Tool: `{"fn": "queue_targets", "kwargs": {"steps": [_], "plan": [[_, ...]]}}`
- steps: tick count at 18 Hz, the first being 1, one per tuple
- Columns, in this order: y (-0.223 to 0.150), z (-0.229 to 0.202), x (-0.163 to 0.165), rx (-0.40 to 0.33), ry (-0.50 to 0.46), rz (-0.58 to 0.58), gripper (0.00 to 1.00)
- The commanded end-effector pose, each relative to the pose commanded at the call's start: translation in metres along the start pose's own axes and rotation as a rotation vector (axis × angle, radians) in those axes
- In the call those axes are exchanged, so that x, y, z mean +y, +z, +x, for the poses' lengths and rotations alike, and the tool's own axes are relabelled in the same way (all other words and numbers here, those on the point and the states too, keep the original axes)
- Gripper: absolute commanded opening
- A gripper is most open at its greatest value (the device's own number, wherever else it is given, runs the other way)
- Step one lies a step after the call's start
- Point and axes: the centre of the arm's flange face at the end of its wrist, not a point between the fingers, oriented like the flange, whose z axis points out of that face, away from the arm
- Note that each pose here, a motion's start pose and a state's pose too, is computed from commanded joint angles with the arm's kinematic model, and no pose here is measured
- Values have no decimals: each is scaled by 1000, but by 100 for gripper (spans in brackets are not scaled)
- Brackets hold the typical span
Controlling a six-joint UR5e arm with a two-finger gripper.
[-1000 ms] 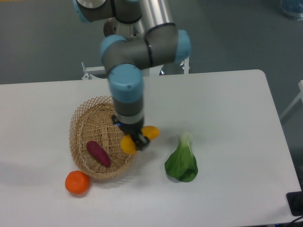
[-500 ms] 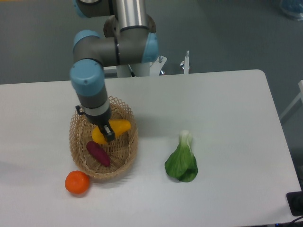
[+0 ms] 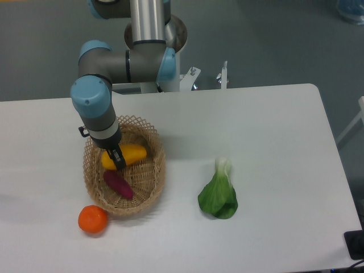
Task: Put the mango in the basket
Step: 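Lower the mango into the basket and open the gripper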
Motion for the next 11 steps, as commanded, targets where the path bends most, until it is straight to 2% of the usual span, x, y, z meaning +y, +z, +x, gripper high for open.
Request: {"fn": "queue_targets", "kwargs": {"steps": [3, 11], "plan": [[-10, -11, 7, -16, -12, 5, 100], [-54, -82, 61, -113, -128, 31, 100]]}}
